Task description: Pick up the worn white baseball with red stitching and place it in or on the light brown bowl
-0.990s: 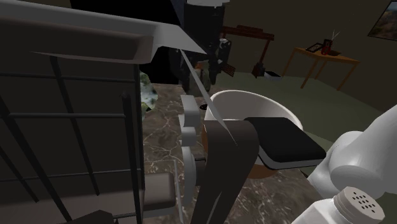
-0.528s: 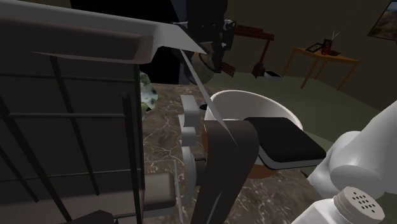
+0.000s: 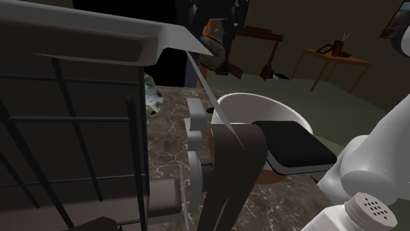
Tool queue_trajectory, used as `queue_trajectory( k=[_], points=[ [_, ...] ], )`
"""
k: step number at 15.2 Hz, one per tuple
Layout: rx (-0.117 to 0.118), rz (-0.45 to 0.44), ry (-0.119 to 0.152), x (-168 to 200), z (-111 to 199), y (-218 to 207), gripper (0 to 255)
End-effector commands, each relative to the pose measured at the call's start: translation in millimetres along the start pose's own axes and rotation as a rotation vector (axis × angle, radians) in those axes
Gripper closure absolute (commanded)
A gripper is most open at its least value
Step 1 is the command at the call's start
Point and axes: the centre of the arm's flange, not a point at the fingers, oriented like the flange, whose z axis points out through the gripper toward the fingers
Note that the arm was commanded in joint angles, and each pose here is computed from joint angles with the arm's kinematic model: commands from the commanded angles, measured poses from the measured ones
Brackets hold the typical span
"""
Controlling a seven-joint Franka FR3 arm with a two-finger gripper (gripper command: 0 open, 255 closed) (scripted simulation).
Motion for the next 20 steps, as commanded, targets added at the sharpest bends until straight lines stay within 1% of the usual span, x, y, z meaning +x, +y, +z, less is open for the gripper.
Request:
queue_trajectory(
  k=[1,7,8,20],
  points=[
    [0.0,0.0,0.0,0,-10,2,255],
    [0.0,0.0,0.0,1,-41,6,255],
    [0.0,0.0,0.0,1,-42,6,255],
    [0.0,0.0,0.0,-159,-49,32,255]
  ],
)
